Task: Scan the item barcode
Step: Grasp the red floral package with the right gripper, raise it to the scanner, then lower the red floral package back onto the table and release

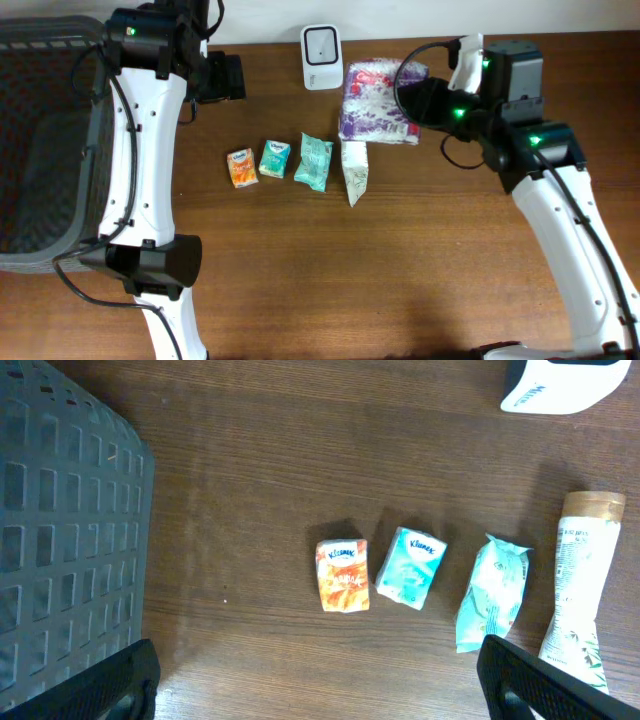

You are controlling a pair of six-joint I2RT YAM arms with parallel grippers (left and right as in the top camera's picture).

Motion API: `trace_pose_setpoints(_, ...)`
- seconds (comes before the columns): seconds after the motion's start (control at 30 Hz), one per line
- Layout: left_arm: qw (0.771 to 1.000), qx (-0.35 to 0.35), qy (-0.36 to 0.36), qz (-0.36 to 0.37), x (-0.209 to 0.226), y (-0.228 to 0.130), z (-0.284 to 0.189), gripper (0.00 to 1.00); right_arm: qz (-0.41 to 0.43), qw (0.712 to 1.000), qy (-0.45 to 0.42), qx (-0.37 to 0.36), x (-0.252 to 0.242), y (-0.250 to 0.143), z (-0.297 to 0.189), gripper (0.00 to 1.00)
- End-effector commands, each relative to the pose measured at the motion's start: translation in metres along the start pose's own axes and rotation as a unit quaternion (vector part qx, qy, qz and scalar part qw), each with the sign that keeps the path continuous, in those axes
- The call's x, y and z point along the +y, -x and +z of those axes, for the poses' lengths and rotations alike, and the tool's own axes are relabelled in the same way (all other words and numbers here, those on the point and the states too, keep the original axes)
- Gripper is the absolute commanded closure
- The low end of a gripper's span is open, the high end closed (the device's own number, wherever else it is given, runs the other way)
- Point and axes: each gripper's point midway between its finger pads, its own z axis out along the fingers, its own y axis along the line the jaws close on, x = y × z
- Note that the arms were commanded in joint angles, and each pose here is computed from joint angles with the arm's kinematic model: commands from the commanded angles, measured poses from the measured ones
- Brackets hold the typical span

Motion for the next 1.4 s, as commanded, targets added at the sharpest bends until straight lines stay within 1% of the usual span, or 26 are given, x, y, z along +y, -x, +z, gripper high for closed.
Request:
trace_pose_setpoints(0.0, 1.0, -0.009, -0.002, -0.005, 0.001, 0.002, -0.006, 0.01, 0.008, 0.998, 0.06, 0.032, 0.04, -0.018, 0.008, 0.96)
trace_pose_setpoints(0.07, 1.0, -0.009, -0.002, -0.005, 0.001, 0.002, -0.006, 0.01, 0.0, 0.993, 0.108, 0.049, 0.059, -0.023, 0.005, 0.96)
trace_pose_setpoints(0.1, 1.0, -0.009, -0.002, -0.005, 0.001, 0.002, -0.006, 0.01, 0.004, 0.991, 0.119, 0.056, 0.063, -0.025, 0.004, 0.96)
trace_pose_setpoints(0.33, 1.0, -0.009, -0.002, -0.005, 0.001, 0.002, -0.006, 0.01, 0.021, 0.991, 0.108, 0.073, 0.057, -0.032, 0.005, 0.96)
trace_pose_setpoints(0.57, 1.0, -0.009, -0.002, -0.005, 0.001, 0.002, -0.006, 0.01, 0.042, 0.989, 0.083, 0.118, 0.037, -0.051, 0.026, 0.96)
trace_pose_setpoints(1.1, 1.0, -0.009, -0.002, -0.005, 0.001, 0.002, -0.006, 0.01, 0.028, 0.99, 0.076, 0.112, 0.033, -0.05, 0.027, 0.96)
trace_pose_setpoints(1.17, 1.0, -0.009, -0.002, -0.005, 0.001, 0.002, -0.006, 0.01, 0.007, 0.995, 0.039, 0.09, 0.02, -0.043, 0.03, 0.96)
trace_pose_setpoints(1.2, 1.0, -0.009, -0.002, -0.005, 0.001, 0.002, -0.006, 0.01, 0.007, 0.997, 0.012, 0.08, 0.01, -0.041, 0.031, 0.96)
trace_pose_setpoints(1.27, 1.0, -0.009, -0.002, -0.005, 0.001, 0.002, -0.006, 0.01, 0.006, 0.997, -0.014, 0.069, 0.0, -0.038, 0.031, 0.96)
trace_pose_setpoints(1.3, 1.0, -0.009, -0.002, -0.005, 0.001, 0.002, -0.006, 0.01, -0.007, 0.998, -0.034, 0.06, -0.007, -0.035, 0.031, 0.96)
trace_pose_setpoints(1.37, 1.0, -0.009, -0.002, -0.005, 0.001, 0.002, -0.006, 0.01, -0.018, 0.989, -0.143, 0.027, -0.046, -0.026, 0.025, 0.96)
